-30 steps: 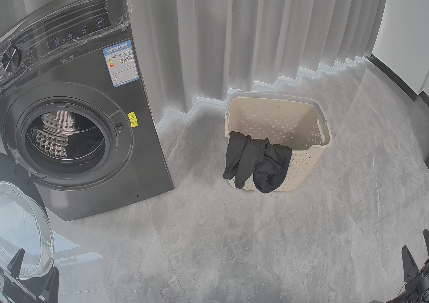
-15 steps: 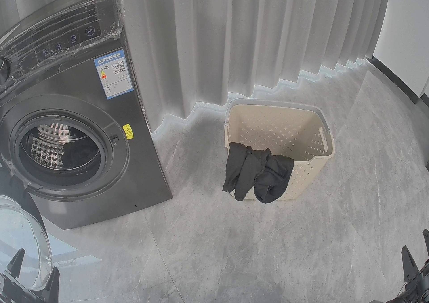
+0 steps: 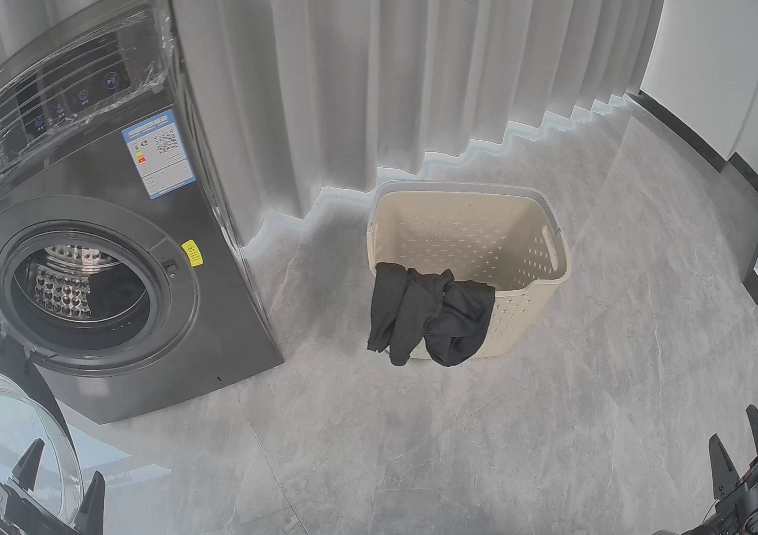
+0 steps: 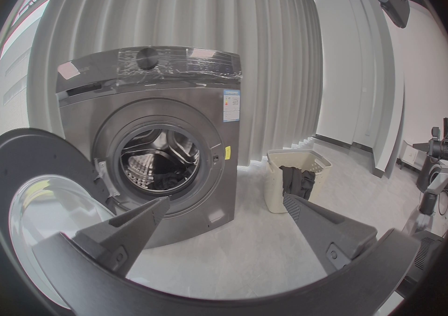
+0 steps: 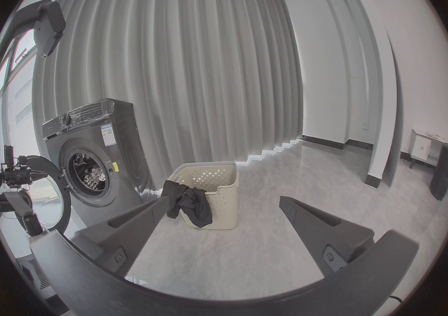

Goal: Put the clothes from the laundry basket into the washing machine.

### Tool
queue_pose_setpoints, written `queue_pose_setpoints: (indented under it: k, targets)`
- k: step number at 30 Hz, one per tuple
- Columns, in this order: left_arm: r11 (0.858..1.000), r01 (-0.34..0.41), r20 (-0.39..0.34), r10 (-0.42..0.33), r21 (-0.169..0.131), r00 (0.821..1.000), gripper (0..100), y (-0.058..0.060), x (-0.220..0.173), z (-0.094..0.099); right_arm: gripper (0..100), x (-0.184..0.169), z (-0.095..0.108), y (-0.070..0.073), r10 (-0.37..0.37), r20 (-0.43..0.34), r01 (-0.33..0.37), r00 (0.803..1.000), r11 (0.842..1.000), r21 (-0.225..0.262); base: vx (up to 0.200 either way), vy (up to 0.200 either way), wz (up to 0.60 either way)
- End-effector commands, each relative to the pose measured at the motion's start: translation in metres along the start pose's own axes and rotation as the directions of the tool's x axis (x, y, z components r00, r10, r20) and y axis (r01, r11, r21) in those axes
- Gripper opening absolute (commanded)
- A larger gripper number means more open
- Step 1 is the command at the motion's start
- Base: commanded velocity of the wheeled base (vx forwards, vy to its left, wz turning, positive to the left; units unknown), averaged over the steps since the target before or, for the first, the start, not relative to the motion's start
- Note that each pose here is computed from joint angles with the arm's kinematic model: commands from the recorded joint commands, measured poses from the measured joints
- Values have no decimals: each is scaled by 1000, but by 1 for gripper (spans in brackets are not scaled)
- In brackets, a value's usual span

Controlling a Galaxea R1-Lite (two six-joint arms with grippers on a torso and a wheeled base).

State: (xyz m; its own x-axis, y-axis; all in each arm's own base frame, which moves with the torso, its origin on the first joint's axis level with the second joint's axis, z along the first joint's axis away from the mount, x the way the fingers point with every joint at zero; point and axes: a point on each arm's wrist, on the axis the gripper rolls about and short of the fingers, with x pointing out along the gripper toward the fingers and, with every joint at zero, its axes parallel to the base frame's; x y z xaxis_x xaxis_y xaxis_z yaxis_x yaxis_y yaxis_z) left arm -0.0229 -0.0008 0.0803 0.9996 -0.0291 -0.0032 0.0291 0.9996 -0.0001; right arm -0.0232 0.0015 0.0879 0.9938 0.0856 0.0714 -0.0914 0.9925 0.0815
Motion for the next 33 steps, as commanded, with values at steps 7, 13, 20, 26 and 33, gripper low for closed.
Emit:
queue_pose_setpoints:
  k: [7, 13, 20, 26, 33]
  targets:
    - [1000, 0, -1, 0, -2, 1000, 100, 0, 0, -5, 100, 0, -5, 0, 1, -3, -1, 1000, 1000, 0, 57, 0, 0]
    - [1000, 0, -1, 0, 0, 1000, 100, 0, 0, -5, 100, 0, -5, 0, 0, -3, 0, 1000, 1000, 0, 200, 0, 0]
    - [1000, 0, -1, 0, 0, 1000, 100, 0, 0, -5, 100, 0, -5, 0, 1, -3, -1, 1000, 1000, -1, 57, 0, 0]
    - [1000, 0, -1, 0, -2, 1000, 100, 0, 0, -5, 100, 0, -5, 0, 17, -1, -17, 1000, 1000, 22, 0, 0, 0]
    - [1000, 0, -1, 0, -2, 1000, 100, 0, 0, -5, 100, 0, -5, 0, 11, -2, -11, 1000, 998, 60, 0, -171, 0]
